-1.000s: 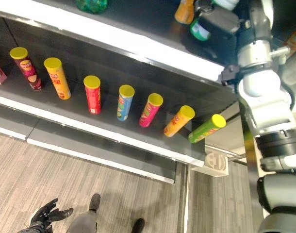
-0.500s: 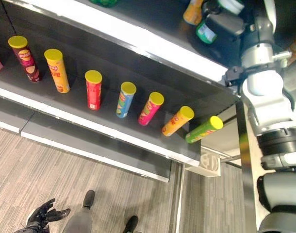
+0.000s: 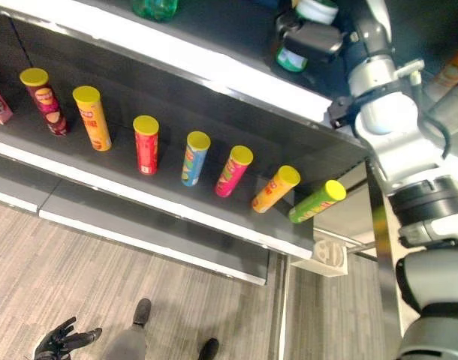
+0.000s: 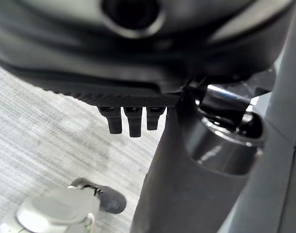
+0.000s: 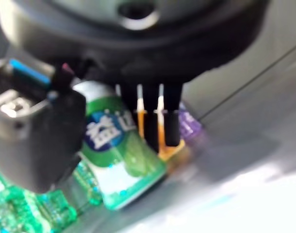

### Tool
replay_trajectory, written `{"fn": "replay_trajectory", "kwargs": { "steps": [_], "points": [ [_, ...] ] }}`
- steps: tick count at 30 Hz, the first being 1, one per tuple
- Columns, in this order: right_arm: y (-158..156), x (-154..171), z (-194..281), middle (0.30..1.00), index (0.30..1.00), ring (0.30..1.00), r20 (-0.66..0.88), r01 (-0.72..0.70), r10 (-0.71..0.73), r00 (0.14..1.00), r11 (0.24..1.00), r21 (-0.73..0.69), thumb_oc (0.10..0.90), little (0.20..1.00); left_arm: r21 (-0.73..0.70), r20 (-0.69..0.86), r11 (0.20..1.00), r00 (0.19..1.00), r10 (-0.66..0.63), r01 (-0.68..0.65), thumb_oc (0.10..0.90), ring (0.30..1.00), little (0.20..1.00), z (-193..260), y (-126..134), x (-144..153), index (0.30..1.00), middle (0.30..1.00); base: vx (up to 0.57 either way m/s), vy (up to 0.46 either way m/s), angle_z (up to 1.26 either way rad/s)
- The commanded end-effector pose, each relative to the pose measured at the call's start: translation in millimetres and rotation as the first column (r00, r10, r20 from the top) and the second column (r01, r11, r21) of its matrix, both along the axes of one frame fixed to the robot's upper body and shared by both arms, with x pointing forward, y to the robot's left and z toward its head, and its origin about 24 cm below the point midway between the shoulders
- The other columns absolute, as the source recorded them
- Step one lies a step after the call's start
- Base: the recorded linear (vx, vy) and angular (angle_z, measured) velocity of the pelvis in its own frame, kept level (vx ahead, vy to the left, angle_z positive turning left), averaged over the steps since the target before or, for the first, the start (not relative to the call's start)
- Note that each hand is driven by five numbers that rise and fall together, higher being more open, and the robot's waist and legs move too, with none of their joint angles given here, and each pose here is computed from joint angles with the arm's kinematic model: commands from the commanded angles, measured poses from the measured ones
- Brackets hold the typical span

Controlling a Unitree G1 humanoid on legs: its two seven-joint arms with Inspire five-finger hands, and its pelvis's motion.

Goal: Put the goods on the table back onto the shelves and tidy them up.

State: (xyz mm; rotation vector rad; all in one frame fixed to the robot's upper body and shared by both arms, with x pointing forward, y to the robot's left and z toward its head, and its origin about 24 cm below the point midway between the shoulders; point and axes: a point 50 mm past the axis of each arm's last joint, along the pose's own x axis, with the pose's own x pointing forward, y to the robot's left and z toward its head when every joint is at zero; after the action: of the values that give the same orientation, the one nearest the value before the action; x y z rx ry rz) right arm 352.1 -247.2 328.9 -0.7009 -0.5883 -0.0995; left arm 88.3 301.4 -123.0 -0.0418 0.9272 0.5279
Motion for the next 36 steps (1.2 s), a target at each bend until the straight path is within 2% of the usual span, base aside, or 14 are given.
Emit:
{"fn": "replay_trajectory", "kwargs": {
  "steps": [1, 13, 21, 36],
  "points": [
    [-14.1, -5.1, 41.2, 0.3, 0.3, 0.3, 0.124, 0.09, -0.094, 0.988, 0.995, 0.035, 0.4, 0.3, 0.078, 0.048, 0.995, 0.997, -0.062, 0.058, 0.8, 0.9, 0.9, 13.2, 13.4, 12.7, 0.9, 0.9, 0.0, 0.0, 0.0],
    [-14.9, -3.5, 38.2, 0.3, 0.3, 0.3, 0.122, 0.087, -0.094, 0.988, 0.995, 0.057, 0.4, 0.3, 0.073, 0.028, 0.994, 0.996, -0.087, 0.085, 0.8, 0.9, 0.9, 9.9, 9.1, 11.6, 0.9, 0.9, -0.01, 0.002, 0.01],
    [7.2, -10.3, 26.8, 0.3, 0.3, 0.3, 0.139, -0.022, 0.021, 0.99, 1.0, 0.001, 0.4, 0.3, 0.062, 0.033, 0.993, 0.994, -0.103, 0.101, 0.8, 0.9, 0.9, 7.9, 1.6, 14.5, 0.9, 0.9, 0.0, 0.003, 0.0],
    [3.2, -15.4, 14.5, 0.3, 0.3, 0.3, 0.125, 0.015, -0.006, 0.992, 0.997, -0.07, 0.4, 0.3, 0.056, 0.037, 0.993, 0.993, -0.11, 0.108, 0.8, 0.9, 0.9, 6.1, -4.3, 16.5, 0.9, 0.9, 0.0, 0.0, 0.0]
  ]
}}
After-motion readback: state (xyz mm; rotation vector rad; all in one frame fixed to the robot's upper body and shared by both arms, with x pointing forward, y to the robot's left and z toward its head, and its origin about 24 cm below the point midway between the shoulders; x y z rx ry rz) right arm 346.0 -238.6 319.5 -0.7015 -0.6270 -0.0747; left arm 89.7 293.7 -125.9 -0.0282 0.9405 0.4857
